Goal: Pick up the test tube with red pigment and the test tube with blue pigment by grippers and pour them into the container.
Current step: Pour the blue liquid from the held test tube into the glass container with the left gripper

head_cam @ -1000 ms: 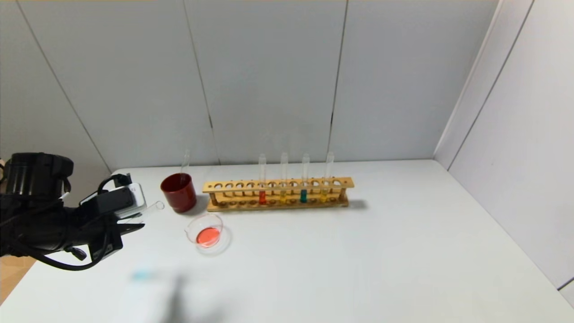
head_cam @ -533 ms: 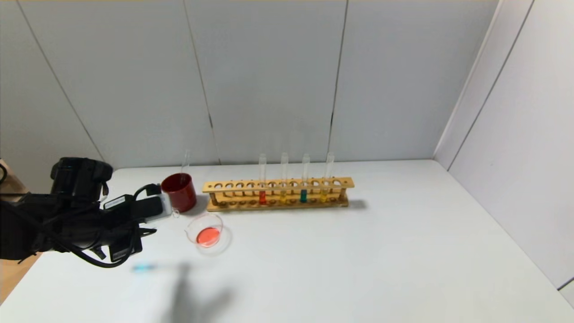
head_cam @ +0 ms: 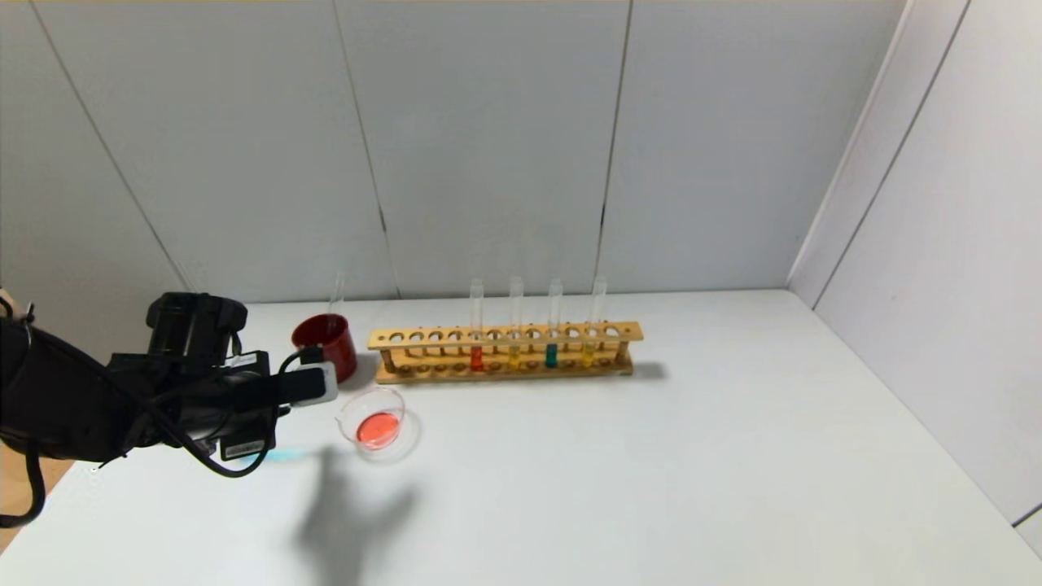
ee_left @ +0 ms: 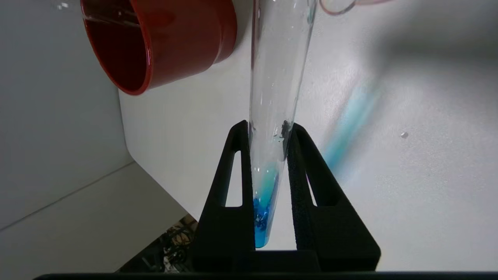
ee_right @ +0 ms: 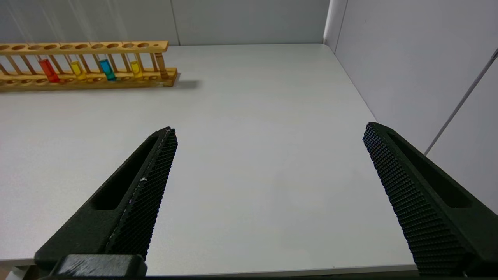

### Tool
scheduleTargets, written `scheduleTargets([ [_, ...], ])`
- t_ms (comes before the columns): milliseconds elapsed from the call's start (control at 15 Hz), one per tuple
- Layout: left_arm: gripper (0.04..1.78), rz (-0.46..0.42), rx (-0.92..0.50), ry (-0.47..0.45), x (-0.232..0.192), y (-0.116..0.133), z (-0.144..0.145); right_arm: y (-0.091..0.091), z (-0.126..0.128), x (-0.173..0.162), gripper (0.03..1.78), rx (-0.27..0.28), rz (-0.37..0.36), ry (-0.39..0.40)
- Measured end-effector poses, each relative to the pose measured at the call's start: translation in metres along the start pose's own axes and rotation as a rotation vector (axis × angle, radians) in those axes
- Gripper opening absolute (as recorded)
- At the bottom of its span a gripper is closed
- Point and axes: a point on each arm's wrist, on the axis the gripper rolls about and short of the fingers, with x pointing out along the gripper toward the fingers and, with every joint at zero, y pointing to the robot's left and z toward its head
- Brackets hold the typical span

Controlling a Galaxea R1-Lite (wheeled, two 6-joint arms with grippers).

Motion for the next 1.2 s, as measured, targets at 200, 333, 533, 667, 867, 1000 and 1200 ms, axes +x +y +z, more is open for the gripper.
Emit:
scheduleTargets([
  [200, 0.32, 0.007, 0.044, -0.016, 0.001, 0.002, 0.009, 0.0, 0.0, 0.0, 1.75, 0.0, 0.0, 0.0],
  [333, 0.32, 0.01, 0.059, -0.009, 0.002, 0.001, 0.015, 0.0, 0.0, 0.0, 1.75, 0.0, -0.001, 0.0],
  [533, 0.32, 0.005, 0.068, 0.008, 0.004, -0.001, 0.017, 0.0, 0.0, 0.0, 1.75, 0.0, 0.0, 0.0],
  [667, 0.32, -0.003, 0.08, 0.014, 0.006, -0.003, 0.017, 0.0, 0.0, 0.0, 1.75, 0.0, 0.0, 0.0],
  [867, 0.32, -0.006, 0.101, 0.046, 0.008, -0.006, 0.016, 0.0, 0.0, 0.0, 1.75, 0.0, -0.001, 0.0],
  [1000, 0.32, -0.004, 0.14, 0.071, 0.009, -0.006, 0.016, 0.0, 0.0, 0.0, 1.75, 0.0, -0.001, 0.0],
  [1200, 0.32, 0.001, 0.18, 0.094, 0.01, -0.006, 0.017, 0.0, 0.0, 0.0, 1.75, 0.0, 0.0, 0.0],
])
